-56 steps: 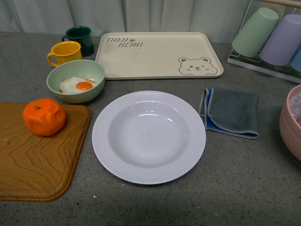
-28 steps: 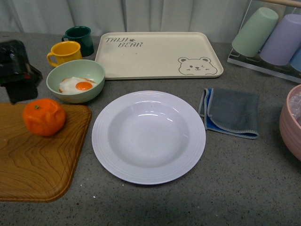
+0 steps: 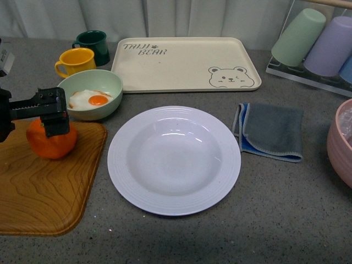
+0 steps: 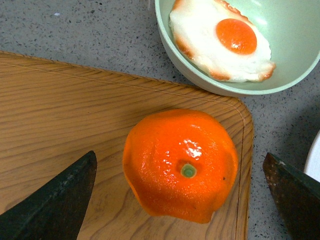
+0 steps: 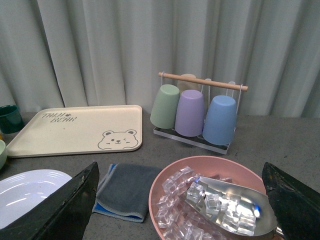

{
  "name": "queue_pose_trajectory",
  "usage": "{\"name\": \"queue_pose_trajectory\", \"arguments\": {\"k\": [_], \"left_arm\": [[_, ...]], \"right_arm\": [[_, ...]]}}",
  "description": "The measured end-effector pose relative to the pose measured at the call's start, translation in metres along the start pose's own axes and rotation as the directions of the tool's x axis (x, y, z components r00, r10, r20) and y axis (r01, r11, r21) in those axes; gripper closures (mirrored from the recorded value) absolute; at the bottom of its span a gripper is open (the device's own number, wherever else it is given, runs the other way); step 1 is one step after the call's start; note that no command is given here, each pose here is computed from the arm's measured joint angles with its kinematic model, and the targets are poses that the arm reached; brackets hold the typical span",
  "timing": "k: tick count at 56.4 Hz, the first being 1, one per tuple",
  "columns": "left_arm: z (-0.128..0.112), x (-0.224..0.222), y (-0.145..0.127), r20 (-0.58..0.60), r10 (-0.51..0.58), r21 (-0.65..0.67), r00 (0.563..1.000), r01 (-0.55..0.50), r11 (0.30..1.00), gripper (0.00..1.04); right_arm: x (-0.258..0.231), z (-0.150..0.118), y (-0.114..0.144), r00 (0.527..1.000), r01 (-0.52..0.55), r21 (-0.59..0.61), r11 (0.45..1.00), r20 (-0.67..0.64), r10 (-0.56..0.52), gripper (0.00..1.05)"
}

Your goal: Place orange and plate with both arms

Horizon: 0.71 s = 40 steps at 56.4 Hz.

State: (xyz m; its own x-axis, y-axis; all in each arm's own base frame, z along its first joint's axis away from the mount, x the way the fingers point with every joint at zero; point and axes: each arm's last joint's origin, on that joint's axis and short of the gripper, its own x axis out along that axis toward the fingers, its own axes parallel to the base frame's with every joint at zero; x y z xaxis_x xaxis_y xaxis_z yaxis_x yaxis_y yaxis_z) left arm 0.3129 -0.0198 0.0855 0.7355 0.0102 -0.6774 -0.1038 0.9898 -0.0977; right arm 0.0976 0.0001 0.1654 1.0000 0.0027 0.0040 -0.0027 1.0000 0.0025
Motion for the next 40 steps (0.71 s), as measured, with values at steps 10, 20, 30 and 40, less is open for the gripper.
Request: {"name": "queue_pose_trajectory", "arguments": {"k": [10, 20, 30, 40], "left_arm": [[0.002, 0.010, -0.001, -0.013, -0.017, -0.015, 1.000, 0.017, 1.000, 0.07], [-0.003, 0.015, -0.001, -0.068, -0.016, -0.001, 0.998, 0.016, 1.000, 0.18], [-0.006, 0.016, -0.001, -0.082, -0.016, 0.008, 0.997, 0.017, 1.000, 0.42], [0.001, 0.005, -0.008, -0.054, -0.041, 0.010, 0.998, 0.041, 0.999, 0.52]], "right_arm": [[0.000, 0.000, 0.000, 1.000, 0.000, 0.000, 1.000, 0.000, 0.000, 0.09], [0.000, 0.000, 0.000, 1.000, 0.000, 0.000, 1.000, 0.000, 0.000, 0.09], [0.000, 0.000, 0.000, 1.000, 0.000, 0.000, 1.000, 0.000, 0.000, 0.09], [0.000, 0.000, 0.000, 1.000, 0.000, 0.000, 1.000, 0.000, 0.000, 0.09]]}}
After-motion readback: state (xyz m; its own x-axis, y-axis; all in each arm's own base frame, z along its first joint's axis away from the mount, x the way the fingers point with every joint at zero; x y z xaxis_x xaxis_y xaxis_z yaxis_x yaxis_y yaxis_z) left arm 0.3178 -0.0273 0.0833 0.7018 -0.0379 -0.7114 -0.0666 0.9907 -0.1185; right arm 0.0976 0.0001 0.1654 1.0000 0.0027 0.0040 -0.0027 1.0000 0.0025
